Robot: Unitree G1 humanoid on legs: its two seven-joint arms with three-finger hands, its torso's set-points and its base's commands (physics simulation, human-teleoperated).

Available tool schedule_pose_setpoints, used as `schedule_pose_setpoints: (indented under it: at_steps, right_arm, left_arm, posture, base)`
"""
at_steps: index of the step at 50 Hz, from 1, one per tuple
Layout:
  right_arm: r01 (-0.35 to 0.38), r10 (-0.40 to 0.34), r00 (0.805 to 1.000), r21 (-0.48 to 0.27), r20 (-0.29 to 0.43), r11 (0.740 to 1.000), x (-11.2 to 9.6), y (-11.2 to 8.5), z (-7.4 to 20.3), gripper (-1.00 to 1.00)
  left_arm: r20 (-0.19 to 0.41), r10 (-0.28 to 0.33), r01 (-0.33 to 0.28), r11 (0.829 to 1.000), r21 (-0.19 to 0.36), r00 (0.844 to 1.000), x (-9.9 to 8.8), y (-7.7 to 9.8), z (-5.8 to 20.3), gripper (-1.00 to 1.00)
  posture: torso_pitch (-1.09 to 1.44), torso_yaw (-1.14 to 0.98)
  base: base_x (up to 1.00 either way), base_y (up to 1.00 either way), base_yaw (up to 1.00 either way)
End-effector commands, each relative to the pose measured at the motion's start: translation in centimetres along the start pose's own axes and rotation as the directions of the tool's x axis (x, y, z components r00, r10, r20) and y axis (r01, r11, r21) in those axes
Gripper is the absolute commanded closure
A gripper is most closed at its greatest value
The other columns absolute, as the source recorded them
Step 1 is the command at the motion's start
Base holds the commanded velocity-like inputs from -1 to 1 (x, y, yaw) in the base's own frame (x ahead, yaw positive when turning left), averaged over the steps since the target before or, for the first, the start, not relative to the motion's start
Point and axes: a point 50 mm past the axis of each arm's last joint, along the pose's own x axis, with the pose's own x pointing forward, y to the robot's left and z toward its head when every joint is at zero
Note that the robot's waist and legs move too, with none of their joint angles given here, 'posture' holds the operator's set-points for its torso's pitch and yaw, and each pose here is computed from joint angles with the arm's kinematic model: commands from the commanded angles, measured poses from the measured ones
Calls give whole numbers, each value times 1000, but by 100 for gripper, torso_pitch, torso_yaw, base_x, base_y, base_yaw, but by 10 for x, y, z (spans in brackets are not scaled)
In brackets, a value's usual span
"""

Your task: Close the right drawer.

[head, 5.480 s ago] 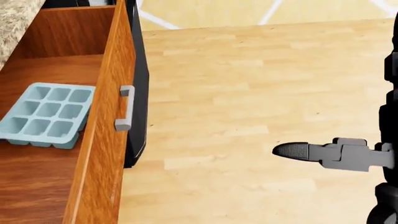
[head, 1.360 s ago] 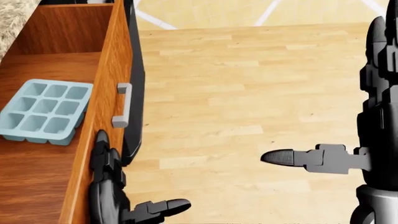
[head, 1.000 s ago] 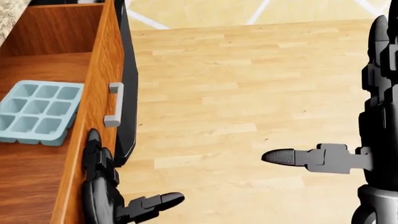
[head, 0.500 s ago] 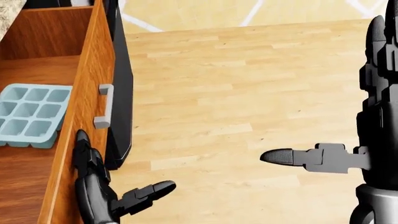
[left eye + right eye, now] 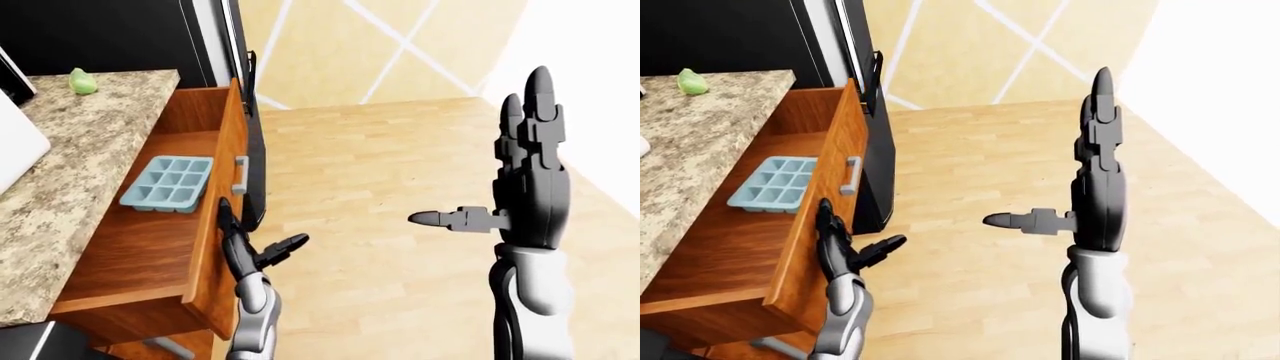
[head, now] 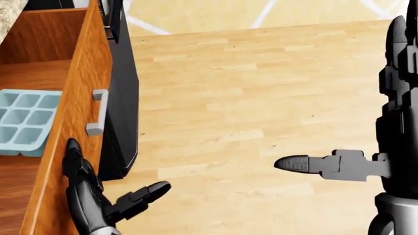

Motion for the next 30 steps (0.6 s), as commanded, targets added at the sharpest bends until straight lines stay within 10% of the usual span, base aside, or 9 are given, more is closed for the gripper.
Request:
schedule_pose_setpoints:
  at_steps: [1,30]
  right_arm:
    - [11,-11,997,-1,76,1000,3,-2,13,-100]
    - [3,-3,997,-2,72,1000,3,-1,12,-100]
  left_arm:
    - [10,101,-101,994,-38,995,7,14,6,-100]
    - [-10,239,-239,970,-41,971,25,35,6,-100]
  posture:
    - [0,0]
    - [0,0]
  base:
    - [0,0,0]
    - [0,0,0]
